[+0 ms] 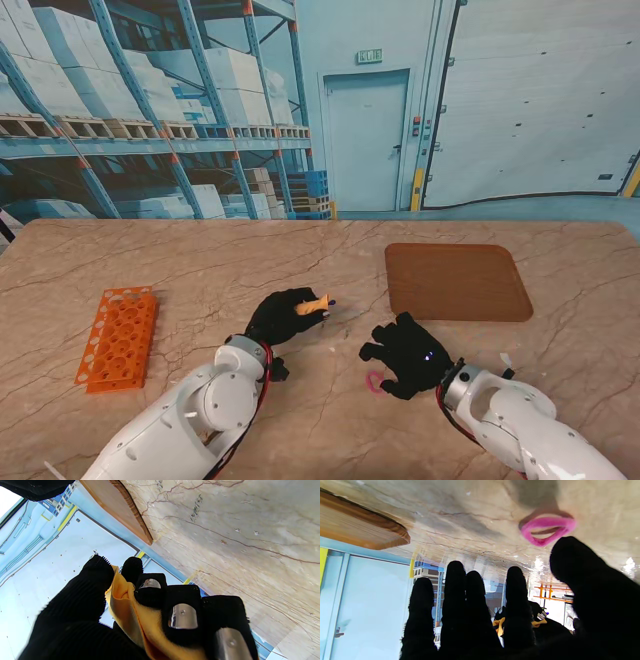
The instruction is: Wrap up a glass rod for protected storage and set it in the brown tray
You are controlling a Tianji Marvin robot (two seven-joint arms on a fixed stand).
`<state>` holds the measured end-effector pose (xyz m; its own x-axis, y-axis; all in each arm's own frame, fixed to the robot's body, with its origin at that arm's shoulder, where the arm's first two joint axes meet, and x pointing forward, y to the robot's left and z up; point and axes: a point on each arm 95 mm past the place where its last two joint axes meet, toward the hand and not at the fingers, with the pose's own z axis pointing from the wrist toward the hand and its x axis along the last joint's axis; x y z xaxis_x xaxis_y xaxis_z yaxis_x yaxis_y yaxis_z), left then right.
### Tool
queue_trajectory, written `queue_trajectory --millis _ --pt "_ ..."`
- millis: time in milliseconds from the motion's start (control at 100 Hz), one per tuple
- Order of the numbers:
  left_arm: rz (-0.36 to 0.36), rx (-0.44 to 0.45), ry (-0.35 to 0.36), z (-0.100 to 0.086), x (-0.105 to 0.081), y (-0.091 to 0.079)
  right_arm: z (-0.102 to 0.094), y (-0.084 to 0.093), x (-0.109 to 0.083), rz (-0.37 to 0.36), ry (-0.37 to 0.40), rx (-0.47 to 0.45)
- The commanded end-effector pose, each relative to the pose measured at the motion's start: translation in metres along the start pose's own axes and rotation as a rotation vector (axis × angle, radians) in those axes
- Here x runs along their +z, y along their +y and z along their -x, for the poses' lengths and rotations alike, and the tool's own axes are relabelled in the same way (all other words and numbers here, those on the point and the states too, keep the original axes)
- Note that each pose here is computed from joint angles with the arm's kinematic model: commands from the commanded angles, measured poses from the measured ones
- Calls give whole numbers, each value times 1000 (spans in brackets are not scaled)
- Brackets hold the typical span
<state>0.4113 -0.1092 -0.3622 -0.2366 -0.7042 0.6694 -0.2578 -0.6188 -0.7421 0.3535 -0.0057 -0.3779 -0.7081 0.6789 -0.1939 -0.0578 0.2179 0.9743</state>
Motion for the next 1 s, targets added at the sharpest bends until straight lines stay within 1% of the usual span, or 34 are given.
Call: queue_trajectory --millis 0,170,510,990 --pt "3 -7 -1 -2 -2 2 0 -3 0 -2 12 -6" --pt "12 -10 -16 -2 -2 5 2 -4 2 14 10 -7" --pt "11 -17 -36 -3 -2 7 4 -7 8 17 0 -13" --pt "8 -18 -44 -4 -2 8 4 -13 14 -4 19 -13"
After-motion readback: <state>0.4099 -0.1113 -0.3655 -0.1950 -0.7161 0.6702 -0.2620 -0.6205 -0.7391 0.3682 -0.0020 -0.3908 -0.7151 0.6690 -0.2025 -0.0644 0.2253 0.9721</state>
